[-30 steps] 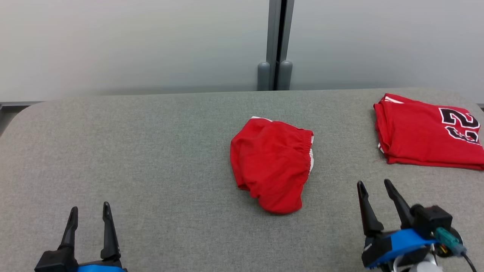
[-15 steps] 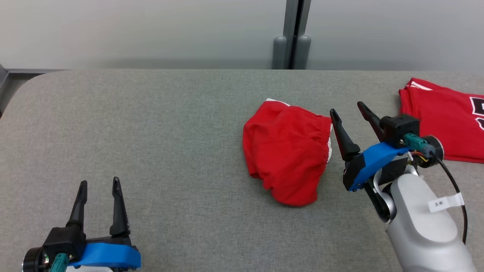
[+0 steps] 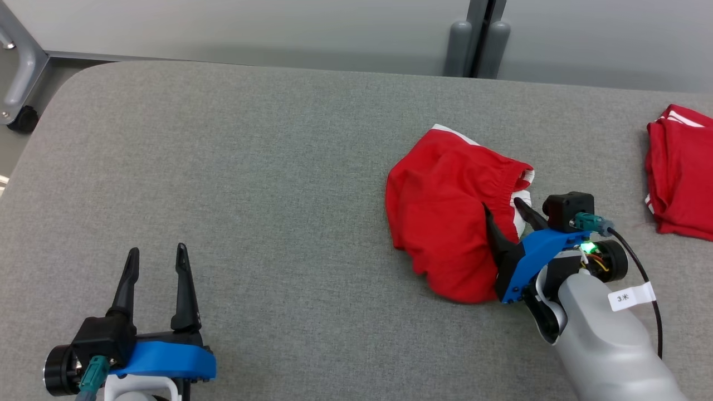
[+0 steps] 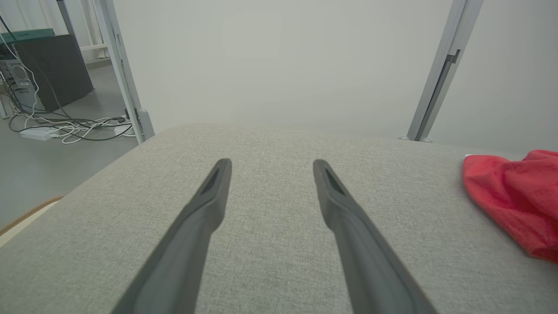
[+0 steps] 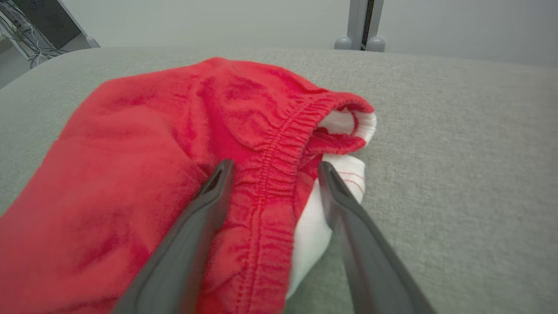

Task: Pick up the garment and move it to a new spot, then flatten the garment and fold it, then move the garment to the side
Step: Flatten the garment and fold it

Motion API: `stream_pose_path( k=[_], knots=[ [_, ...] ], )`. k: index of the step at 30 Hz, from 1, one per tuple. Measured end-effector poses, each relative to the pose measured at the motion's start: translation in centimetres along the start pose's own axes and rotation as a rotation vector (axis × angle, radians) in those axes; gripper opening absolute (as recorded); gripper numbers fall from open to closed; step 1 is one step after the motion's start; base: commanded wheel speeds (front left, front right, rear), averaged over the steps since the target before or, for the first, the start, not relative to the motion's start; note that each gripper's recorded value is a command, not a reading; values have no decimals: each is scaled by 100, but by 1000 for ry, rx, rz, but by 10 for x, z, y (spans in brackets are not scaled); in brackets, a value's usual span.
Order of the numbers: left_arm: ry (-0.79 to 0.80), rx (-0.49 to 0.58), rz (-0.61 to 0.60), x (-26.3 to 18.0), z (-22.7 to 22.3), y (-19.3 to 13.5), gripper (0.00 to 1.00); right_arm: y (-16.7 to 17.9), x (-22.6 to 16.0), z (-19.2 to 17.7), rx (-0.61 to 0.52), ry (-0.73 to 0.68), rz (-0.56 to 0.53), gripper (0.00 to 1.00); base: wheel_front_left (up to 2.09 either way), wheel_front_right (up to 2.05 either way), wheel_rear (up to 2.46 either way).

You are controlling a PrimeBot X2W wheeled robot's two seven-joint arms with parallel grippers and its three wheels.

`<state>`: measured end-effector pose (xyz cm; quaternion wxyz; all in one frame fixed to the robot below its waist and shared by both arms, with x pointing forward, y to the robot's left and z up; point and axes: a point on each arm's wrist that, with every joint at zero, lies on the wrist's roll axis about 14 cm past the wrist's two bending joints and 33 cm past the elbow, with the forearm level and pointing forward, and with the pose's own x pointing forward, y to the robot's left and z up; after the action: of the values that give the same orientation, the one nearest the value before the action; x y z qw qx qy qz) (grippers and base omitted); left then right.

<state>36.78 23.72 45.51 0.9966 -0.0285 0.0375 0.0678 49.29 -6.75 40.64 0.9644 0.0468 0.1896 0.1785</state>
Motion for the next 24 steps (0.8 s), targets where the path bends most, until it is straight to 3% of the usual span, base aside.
stream_pose_path(
  k=[1, 2, 3, 12, 18, 24],
  knots=[
    [3, 1, -1, 0, -1, 0, 100, 4, 1, -1, 0, 0, 11, 100, 0, 0, 0],
    [5, 2, 1, -1, -1, 0, 100, 8, 3, 1, 0, -16, 21, 34, 0, 0, 0],
    [4, 2, 1, 0, -1, 0, 100, 11, 5, 6, 4, -36, 29, 0, 0, 0, 0],
    [-28, -9, -4, 0, 9, -2, 100, 45, 2, 56, -44, -195, 127, 0, 0, 0, 0],
    [-45, -22, -4, -5, 15, 0, 100, 110, -9, 83, -105, -286, 308, 0, 0, 0, 0],
    [-46, -28, 9, -8, 15, 4, 100, 184, -28, 65, -126, -264, 538, 0, 0, 0, 0]
  ],
)
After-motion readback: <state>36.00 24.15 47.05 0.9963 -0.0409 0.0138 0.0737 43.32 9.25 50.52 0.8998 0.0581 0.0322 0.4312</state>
